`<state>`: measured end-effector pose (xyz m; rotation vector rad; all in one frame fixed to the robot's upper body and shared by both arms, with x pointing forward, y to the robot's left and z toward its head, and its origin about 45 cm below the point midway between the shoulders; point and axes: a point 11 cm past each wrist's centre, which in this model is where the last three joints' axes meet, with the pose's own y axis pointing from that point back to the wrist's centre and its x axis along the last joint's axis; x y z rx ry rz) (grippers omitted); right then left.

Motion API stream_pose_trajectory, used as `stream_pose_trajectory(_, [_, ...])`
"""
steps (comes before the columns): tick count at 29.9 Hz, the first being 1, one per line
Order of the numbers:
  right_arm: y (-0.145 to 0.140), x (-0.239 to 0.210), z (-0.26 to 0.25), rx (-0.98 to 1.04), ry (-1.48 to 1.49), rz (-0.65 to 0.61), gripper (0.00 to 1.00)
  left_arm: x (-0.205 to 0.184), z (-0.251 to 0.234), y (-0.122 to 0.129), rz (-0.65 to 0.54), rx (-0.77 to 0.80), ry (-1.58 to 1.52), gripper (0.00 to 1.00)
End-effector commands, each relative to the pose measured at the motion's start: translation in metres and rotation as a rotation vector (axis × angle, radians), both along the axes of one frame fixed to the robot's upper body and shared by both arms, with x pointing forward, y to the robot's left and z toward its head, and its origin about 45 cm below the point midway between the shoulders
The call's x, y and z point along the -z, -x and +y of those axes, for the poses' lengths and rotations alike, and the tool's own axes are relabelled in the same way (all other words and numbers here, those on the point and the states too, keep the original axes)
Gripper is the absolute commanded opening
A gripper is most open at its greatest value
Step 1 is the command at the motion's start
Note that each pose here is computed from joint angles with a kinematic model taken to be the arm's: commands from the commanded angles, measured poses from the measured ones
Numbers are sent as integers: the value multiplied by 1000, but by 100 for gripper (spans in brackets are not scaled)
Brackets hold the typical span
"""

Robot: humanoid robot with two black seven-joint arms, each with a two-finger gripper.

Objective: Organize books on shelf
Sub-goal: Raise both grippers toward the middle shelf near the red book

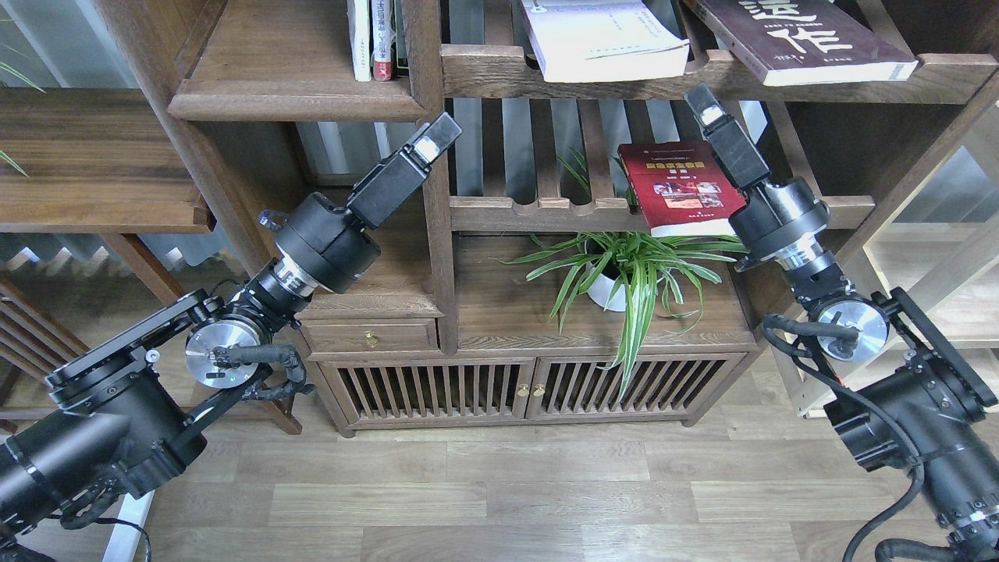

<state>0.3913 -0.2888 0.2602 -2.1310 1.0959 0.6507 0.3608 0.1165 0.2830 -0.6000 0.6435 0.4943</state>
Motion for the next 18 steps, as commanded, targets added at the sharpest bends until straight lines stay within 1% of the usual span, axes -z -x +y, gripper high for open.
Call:
stream_pose_trajectory(1, [1,0,0,-1,-1,0,100,-1,-1,1,-2,3,0,99])
stream_pose_trajectory(13, [5,7,13,-15,-44,11,99,-5,-21,6,-31,39,9,99])
stream_pose_trajectory(18, [14,23,20,-18,-72,48,99,-10,-32,12,-47,64,25,99])
